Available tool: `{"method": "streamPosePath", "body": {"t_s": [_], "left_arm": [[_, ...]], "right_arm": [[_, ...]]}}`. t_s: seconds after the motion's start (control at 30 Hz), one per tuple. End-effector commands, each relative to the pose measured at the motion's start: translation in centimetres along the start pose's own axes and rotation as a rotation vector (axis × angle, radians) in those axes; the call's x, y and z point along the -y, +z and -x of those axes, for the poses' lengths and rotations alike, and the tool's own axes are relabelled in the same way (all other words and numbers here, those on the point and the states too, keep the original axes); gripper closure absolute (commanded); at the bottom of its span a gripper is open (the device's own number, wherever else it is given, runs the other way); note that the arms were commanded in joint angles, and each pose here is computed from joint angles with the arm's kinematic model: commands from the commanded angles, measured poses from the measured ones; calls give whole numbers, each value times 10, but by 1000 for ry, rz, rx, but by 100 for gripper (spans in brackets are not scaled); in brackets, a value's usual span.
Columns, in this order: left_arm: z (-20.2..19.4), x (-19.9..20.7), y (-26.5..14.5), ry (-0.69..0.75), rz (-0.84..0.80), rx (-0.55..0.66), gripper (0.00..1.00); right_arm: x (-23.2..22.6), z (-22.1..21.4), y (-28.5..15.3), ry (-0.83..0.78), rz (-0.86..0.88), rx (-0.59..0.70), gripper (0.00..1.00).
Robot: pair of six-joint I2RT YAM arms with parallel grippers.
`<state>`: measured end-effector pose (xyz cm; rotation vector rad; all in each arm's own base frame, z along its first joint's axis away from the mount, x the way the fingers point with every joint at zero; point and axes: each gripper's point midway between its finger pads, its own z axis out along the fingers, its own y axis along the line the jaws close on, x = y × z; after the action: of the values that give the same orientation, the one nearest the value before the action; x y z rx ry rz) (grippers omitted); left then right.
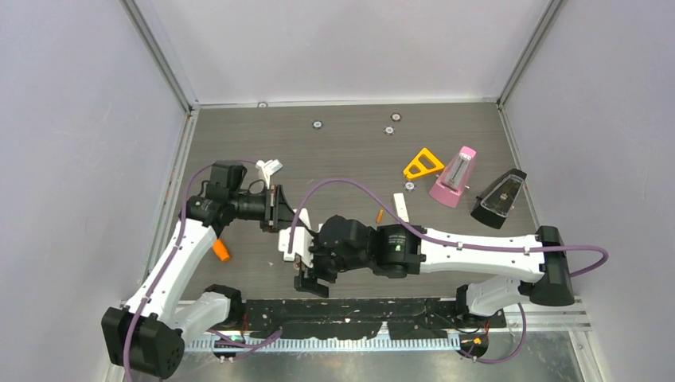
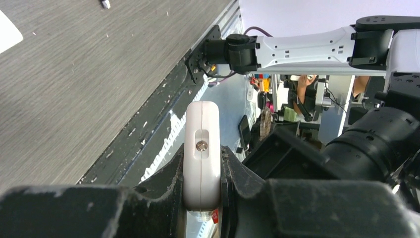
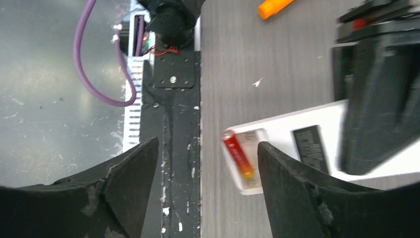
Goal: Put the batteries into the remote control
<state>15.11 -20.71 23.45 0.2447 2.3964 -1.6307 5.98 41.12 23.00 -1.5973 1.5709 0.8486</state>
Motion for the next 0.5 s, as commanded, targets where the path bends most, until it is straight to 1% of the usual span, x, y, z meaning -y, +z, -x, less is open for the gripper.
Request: {"method": "streamPosePath", "body": {"t_s": [0.0,0.13,0.17,0.23,0.27,0.4,0.47], "left_arm": [[-7,9,0,-30,-49,-40,100],[-5,7,1,-29,-45,-36,100],[-5,7,1,-29,-46,-36,100],[-5,7,1,-29,-47,-35,100],[-4,7,1,-28,-47,-32,100],[-2,9,1,-26,-57,-24,100],[-2,10,2,-31,-63,-23,100]], "right_arm": [[22,57,-38,45,-120,185,15],[21,67,-55,118,-120,244,2],[22,68,-57,152,-123,252,1],[25,71,-63,220,-135,265,1],[26,72,-66,245,-138,273,4],[29,68,-68,420,-144,275,5],[34,58,-66,592,-157,253,5]]}}
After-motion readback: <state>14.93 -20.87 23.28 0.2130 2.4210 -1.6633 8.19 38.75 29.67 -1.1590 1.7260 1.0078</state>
